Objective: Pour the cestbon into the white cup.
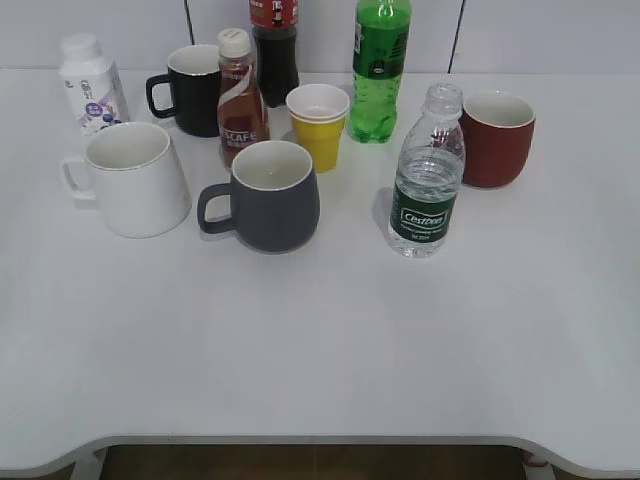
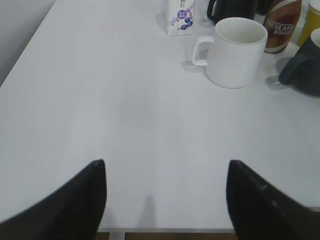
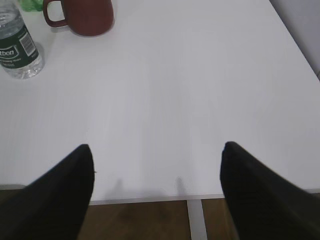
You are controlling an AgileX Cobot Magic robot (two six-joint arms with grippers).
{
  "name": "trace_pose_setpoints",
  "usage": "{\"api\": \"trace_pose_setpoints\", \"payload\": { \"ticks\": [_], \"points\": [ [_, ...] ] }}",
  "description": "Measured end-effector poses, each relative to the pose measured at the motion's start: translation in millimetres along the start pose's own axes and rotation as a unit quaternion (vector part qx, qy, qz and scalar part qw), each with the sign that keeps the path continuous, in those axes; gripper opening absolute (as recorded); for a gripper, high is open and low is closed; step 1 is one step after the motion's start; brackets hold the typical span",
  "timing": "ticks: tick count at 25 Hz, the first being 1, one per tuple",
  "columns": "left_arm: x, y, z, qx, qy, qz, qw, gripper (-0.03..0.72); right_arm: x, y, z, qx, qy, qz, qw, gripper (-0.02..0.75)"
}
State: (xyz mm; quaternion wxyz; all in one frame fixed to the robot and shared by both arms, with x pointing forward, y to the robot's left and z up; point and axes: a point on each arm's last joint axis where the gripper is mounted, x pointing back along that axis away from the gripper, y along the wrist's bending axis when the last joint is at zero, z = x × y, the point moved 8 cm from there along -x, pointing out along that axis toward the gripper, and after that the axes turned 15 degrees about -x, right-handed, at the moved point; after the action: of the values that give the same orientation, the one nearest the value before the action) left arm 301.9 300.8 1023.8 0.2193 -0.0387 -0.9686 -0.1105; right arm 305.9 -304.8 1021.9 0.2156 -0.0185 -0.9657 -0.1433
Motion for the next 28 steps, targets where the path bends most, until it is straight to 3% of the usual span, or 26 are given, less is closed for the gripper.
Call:
{"api": "trace_pose_setpoints", "payload": {
  "ticks": [28],
  "points": [
    [0.0,0.0,0.0,0.0,0.0,0.0,1.0,0.563,0.0,0.0,0.0,0.0,0.0,0.0,1.0,0.589]
  ]
}}
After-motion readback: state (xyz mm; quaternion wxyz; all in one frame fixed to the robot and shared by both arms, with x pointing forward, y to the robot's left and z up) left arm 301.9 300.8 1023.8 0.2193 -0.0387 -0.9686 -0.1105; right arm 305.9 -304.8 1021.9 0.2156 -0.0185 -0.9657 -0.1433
